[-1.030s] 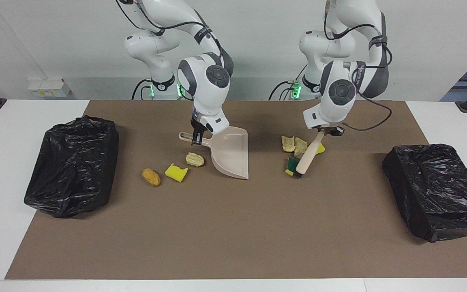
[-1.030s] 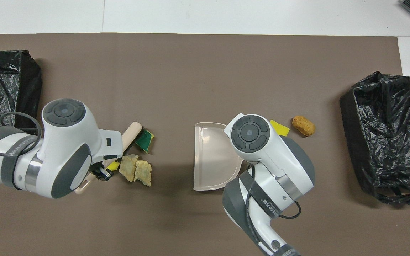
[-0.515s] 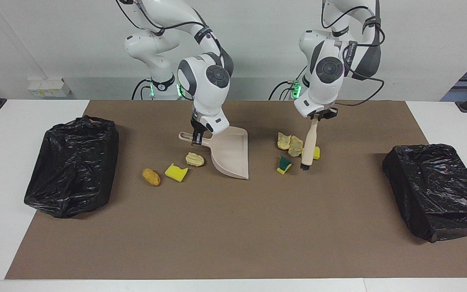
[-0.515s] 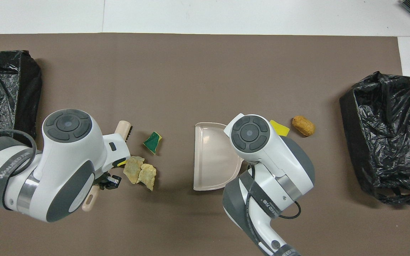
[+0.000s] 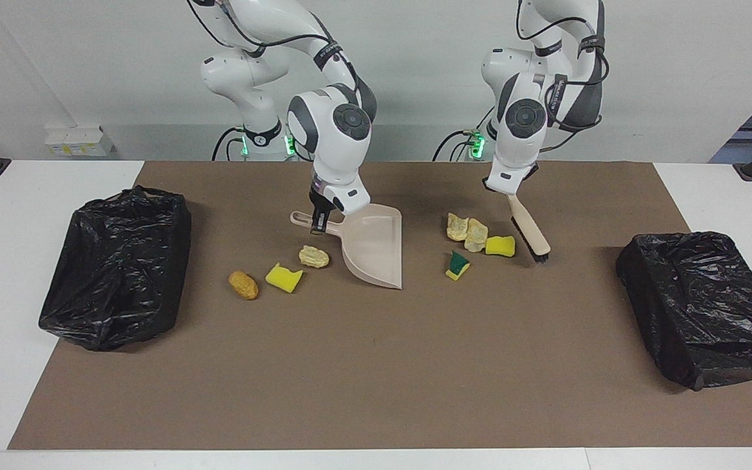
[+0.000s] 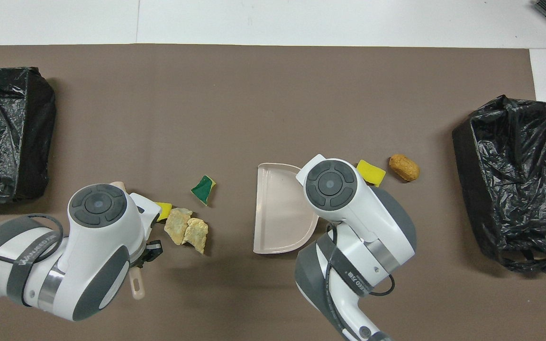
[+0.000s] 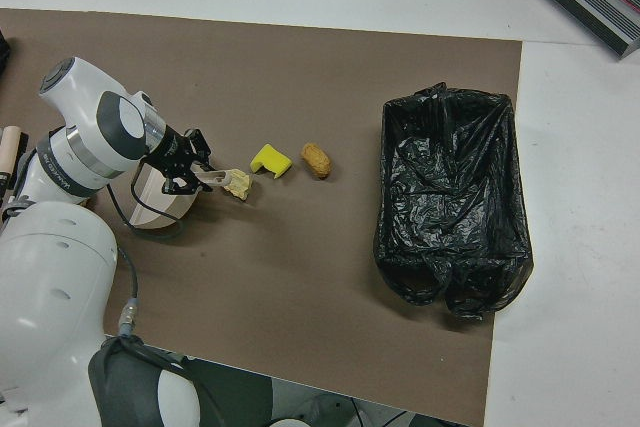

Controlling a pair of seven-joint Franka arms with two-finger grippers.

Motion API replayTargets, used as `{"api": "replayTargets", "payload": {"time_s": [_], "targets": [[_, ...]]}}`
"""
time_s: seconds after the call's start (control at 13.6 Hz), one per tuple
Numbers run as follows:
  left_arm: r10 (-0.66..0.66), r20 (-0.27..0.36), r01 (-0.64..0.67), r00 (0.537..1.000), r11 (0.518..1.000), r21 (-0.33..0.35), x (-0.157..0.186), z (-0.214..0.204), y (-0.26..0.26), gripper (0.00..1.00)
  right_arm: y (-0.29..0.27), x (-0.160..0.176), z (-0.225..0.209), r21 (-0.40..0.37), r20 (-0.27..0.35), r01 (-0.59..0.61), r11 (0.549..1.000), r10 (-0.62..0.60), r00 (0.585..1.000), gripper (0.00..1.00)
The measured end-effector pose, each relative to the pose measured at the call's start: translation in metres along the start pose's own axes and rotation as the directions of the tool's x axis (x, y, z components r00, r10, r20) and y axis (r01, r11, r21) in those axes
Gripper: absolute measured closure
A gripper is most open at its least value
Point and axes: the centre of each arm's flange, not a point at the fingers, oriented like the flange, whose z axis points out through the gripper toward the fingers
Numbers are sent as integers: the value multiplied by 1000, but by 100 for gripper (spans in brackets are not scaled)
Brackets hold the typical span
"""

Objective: Sweep and dump trash in bin
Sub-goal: 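Sweep the gathered debris into the dustpan with the left gripper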

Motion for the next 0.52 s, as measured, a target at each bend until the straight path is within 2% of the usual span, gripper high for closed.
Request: {"api": "replayTargets", "payload": {"time_s": [0.22, 0.52], "targets": [[-17, 48, 20, 999, 998, -64, -6, 16, 21, 73, -14, 7, -1, -53, 13, 16, 998, -15, 1000, 67], [43, 32, -37, 999, 988, -149, -26, 13, 71, 73, -16, 4, 0, -58, 21, 20, 998, -19, 1000, 67]]}}
